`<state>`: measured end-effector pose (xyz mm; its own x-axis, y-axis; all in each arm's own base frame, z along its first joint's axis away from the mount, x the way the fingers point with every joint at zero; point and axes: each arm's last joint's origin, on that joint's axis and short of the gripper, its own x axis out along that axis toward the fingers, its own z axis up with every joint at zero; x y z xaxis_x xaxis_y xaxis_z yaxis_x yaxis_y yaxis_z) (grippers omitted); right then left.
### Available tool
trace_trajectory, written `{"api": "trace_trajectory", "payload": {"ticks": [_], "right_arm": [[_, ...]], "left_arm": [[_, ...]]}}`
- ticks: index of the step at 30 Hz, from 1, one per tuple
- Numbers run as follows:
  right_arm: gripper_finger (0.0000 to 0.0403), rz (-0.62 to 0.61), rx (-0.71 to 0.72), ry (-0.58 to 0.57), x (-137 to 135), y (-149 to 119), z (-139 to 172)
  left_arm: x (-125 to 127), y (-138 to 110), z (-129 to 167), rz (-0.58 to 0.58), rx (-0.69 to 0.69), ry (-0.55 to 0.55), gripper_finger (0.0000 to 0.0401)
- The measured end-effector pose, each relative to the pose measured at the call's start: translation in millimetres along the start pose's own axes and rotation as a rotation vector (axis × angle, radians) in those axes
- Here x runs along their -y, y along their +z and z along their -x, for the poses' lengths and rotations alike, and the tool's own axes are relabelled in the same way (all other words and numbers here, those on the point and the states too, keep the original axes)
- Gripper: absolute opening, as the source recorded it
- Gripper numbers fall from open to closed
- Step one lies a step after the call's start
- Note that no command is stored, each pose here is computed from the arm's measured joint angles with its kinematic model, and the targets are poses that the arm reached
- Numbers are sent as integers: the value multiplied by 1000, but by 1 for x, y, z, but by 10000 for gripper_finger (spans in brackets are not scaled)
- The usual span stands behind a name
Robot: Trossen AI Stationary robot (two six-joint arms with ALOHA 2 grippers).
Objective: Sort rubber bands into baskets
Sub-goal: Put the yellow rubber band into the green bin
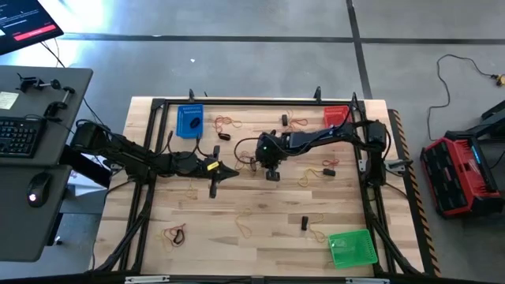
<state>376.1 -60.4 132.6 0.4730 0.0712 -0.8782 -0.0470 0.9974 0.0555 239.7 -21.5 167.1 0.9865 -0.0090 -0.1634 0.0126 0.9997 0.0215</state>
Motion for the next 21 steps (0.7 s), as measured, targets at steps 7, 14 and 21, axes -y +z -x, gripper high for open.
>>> {"api": "trace_trajectory", "payload": {"ticks": [7,14,21], "right_arm": [[1,-29,23,8,-12,28,15],[0,118,-4,39,-33,41,23],[0,121,-41,28,-57,51,32]], "left_arm": [[-3,9,3,-75,48,14,0],[2,11,5,-109,60,-7,0],[3,10,5,-73,57,-12,0]]}}
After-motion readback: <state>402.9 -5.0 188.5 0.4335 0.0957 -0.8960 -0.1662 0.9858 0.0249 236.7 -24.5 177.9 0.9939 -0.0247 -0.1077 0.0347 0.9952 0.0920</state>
